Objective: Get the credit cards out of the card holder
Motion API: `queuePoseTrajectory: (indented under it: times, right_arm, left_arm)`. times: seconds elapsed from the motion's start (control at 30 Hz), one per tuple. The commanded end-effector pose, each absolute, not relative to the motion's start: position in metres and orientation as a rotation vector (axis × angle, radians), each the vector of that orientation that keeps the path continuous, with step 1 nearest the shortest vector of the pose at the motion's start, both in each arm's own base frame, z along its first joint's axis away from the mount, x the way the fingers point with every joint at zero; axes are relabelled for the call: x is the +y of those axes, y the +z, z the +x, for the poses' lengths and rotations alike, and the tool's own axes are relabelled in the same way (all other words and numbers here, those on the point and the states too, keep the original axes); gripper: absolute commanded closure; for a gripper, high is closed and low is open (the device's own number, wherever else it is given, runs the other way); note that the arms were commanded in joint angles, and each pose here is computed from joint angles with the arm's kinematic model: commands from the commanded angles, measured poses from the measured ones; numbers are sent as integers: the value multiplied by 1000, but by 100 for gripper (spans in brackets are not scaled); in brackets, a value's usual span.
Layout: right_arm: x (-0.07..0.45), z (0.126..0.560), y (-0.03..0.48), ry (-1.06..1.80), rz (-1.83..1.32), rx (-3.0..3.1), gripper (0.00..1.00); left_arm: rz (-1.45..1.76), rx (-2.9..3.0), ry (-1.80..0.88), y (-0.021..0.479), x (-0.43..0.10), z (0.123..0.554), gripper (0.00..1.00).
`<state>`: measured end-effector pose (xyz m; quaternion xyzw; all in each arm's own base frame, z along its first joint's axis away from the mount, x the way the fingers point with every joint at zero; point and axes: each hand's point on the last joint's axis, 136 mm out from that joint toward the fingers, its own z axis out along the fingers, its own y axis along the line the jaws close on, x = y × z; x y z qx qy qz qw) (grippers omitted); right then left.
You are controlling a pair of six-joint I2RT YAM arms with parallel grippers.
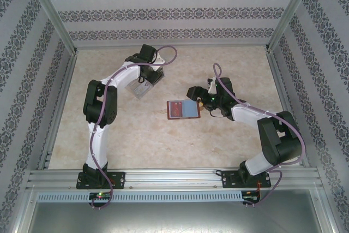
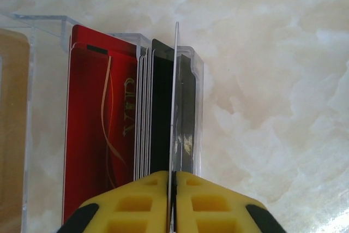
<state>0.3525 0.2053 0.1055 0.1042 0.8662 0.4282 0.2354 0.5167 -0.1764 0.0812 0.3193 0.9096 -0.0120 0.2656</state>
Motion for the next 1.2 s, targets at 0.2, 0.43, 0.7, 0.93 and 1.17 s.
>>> queuePoseTrajectory:
  times: [0.2,0.43,0.7,0.93,1.17]
  right_arm:
    - [211,354,121,1176,264,2360,7]
    - [214,347,122,1053,199,2404,11]
    - [234,327,108,659,-54,2579,22]
    - [257,324,85,460,-204,2663,31]
    - [264,321,56,274,-294,2751,39]
  left_arm:
    - [773,2425,-51,111,-170,521,56]
    - [511,2362,-163,173,-169,514,37]
    - [99,2358,-228,188,-141,470,14]
    - [-92,2350,-304,186,-125,422,0]
    - [-198,2371,-347,177,-117,392,0]
